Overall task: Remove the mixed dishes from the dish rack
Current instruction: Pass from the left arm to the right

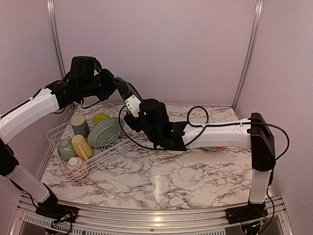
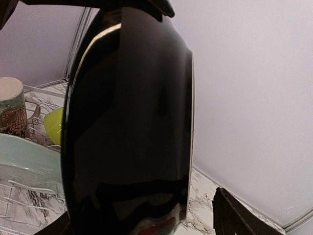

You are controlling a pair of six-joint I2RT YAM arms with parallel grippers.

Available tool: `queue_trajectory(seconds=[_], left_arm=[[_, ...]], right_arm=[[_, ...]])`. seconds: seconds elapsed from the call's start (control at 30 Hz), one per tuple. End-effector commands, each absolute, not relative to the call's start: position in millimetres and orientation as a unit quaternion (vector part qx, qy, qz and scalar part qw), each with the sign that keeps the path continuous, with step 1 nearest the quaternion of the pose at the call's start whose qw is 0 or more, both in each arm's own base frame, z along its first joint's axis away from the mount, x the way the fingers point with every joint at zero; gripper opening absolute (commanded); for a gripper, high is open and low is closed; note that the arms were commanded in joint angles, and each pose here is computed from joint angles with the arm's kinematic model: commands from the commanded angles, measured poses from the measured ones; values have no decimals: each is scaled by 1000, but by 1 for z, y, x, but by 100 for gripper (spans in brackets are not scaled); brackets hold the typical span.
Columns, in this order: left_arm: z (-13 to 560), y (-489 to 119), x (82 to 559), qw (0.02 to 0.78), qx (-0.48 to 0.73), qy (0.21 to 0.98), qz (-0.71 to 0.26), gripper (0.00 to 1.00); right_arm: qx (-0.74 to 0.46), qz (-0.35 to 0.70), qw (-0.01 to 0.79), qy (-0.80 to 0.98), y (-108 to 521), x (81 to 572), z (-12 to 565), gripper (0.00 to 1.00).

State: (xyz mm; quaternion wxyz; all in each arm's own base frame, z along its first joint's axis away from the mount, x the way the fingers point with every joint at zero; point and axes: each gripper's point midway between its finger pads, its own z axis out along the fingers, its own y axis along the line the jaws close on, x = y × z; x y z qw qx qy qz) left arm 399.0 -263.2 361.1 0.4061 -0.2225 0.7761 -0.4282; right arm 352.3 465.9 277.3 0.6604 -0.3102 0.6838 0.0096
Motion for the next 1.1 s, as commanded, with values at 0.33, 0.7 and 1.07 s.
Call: queue_trajectory(seconds=[0.33, 0.7, 1.07], left_arm=[[416, -267, 402, 441, -246, 704, -499, 0], [409, -270, 401, 438, -243, 705, -502, 0], [412, -265, 391, 484, -175, 711, -479, 86]], right_arm=[[-266, -69, 706, 653, 464, 374, 302, 33], [-223, -64, 719, 656, 440, 385, 325, 0], [-177, 11, 709, 682, 388, 400, 338, 0]])
